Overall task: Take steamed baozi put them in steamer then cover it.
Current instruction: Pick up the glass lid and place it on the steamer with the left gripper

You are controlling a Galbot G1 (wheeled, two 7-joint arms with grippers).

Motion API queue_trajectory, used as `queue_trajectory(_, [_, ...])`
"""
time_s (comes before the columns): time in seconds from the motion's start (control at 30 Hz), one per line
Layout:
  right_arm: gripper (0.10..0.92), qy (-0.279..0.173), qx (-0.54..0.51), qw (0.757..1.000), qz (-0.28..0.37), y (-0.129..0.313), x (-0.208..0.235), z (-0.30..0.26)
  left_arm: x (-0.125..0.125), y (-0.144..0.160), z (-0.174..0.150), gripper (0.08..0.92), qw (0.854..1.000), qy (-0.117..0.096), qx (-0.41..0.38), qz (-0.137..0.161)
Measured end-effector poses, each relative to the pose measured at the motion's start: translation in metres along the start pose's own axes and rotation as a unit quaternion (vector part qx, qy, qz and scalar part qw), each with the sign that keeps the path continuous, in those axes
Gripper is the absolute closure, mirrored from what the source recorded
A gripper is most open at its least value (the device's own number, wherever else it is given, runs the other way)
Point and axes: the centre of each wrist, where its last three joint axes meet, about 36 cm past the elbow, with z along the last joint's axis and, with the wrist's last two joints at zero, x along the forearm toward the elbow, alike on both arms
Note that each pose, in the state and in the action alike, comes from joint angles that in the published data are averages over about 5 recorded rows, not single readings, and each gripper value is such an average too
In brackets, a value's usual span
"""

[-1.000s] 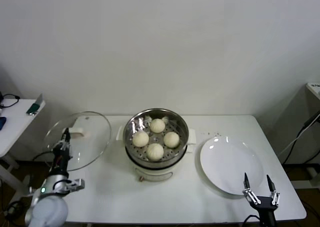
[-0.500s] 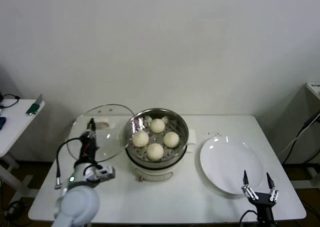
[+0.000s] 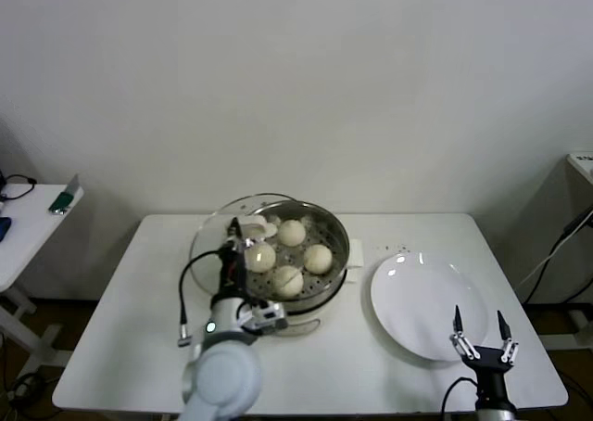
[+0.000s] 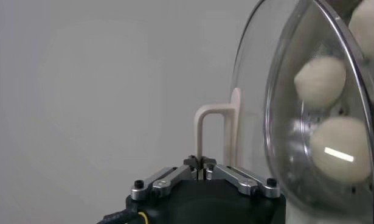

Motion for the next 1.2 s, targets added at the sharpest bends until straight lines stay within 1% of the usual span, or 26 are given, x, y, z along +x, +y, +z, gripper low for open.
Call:
queue_trajectory(0.27, [0.200,-0.007,0.001,1.000,0.010,-0.003,-0.005,0.002,0.003,-0.015,-0.046,0.870,1.000,-0.013,0.001,0.006])
queue_trajectory(0.47, [0.200,-0.010,0.000,1.000,0.015,-0.005,-0.006,0.003,-0.002,-0.028,-0.065,0.870,1.000,-0.016,-0.010,0.003])
queue_trajectory(0.8, [0.200,-0.015,0.001,1.000,0.024,-0.009,-0.005,0.003,-0.017,-0.052,-0.067,0.870,0.999,-0.008,-0.045,0.009])
queue_trajectory(1.2, [0.200,-0.016,-0.002,0.999,0.028,-0.008,-0.003,0.005,-0.027,-0.066,-0.063,0.870,0.998,-0.006,-0.067,0.002])
